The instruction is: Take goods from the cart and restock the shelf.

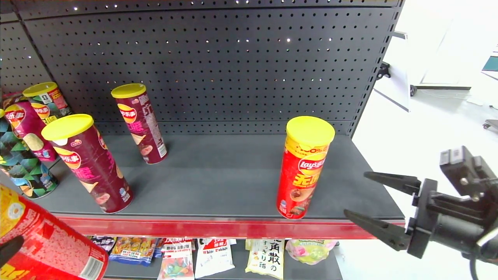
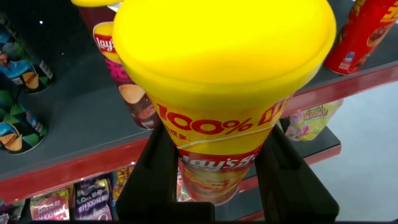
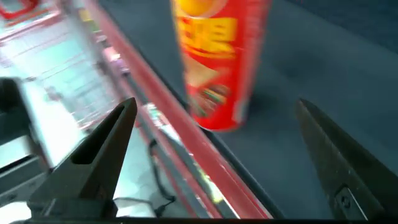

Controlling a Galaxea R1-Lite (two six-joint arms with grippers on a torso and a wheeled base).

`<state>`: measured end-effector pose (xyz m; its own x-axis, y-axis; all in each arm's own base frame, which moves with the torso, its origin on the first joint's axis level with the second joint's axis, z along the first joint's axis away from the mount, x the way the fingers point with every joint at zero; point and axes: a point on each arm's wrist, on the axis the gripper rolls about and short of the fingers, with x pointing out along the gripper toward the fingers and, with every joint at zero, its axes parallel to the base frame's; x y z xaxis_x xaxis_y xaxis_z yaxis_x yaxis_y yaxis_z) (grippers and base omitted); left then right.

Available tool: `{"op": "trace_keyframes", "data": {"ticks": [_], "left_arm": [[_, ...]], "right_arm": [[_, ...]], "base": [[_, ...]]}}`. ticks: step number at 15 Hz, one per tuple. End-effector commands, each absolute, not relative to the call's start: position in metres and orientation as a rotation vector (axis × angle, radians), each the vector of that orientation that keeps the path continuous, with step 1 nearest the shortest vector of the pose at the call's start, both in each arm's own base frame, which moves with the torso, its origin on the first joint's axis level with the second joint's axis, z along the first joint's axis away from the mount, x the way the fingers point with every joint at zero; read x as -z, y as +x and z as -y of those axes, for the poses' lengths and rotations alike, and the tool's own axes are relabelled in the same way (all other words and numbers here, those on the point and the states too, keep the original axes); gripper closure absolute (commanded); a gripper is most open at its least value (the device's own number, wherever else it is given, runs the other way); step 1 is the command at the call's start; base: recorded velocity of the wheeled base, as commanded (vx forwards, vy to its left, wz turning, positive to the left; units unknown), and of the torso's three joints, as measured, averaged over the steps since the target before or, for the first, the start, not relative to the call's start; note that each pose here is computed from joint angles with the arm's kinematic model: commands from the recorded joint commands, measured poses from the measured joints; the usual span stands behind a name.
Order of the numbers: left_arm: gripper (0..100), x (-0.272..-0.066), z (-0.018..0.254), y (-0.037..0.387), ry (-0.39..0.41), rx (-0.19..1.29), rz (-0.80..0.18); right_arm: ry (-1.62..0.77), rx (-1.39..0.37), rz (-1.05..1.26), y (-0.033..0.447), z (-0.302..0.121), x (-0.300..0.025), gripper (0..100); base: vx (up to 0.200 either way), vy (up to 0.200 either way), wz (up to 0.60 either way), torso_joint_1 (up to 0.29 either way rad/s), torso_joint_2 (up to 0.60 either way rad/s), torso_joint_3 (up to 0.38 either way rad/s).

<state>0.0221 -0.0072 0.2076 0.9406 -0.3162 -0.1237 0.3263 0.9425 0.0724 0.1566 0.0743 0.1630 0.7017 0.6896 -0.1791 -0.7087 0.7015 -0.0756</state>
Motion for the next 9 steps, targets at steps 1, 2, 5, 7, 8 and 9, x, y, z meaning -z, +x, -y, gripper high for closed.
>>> {"op": "trace_keyframes", "data": {"ticks": [1, 2, 5, 7, 8, 9], "left_arm": [[100, -0.214, 0.008, 0.035, 0.090, 0.333, -0.143], [100, -0.214, 0.008, 0.037, 0.089, 0.337, -0.148], [100, -0.212, 0.008, 0.035, 0.089, 0.337, -0.148], [100, -0.213, 0.008, 0.033, 0.088, 0.334, -0.138], [100, -0.213, 0.008, 0.028, 0.090, 0.330, -0.117], [100, -0.213, 0.007, 0.026, 0.090, 0.329, -0.108]], "right_arm": [[-0.140, -0.506, -0.038, 0.114, -0.031, -0.180, 0], [-0.136, -0.412, -0.043, 0.097, -0.018, -0.187, 0], [-0.096, -0.171, -0.120, 0.041, -0.002, -0.198, 0], [-0.069, -0.043, -0.174, 0.012, -0.003, -0.190, 0], [-0.067, -0.022, -0.163, -0.002, -0.005, -0.181, 0], [-0.071, -0.032, -0.144, -0.009, -0.007, -0.167, 0]], "base": [[0.000, 0.000, 0.00, 0.000, 0.00, 0.000], [0.000, 0.000, 0.00, 0.000, 0.00, 0.000], [0.000, 0.000, 0.00, 0.000, 0.00, 0.000], [0.000, 0.000, 0.00, 0.000, 0.00, 0.000], [0.000, 0.000, 0.00, 0.000, 0.00, 0.000], [0.000, 0.000, 0.00, 0.000, 0.00, 0.000]]}}
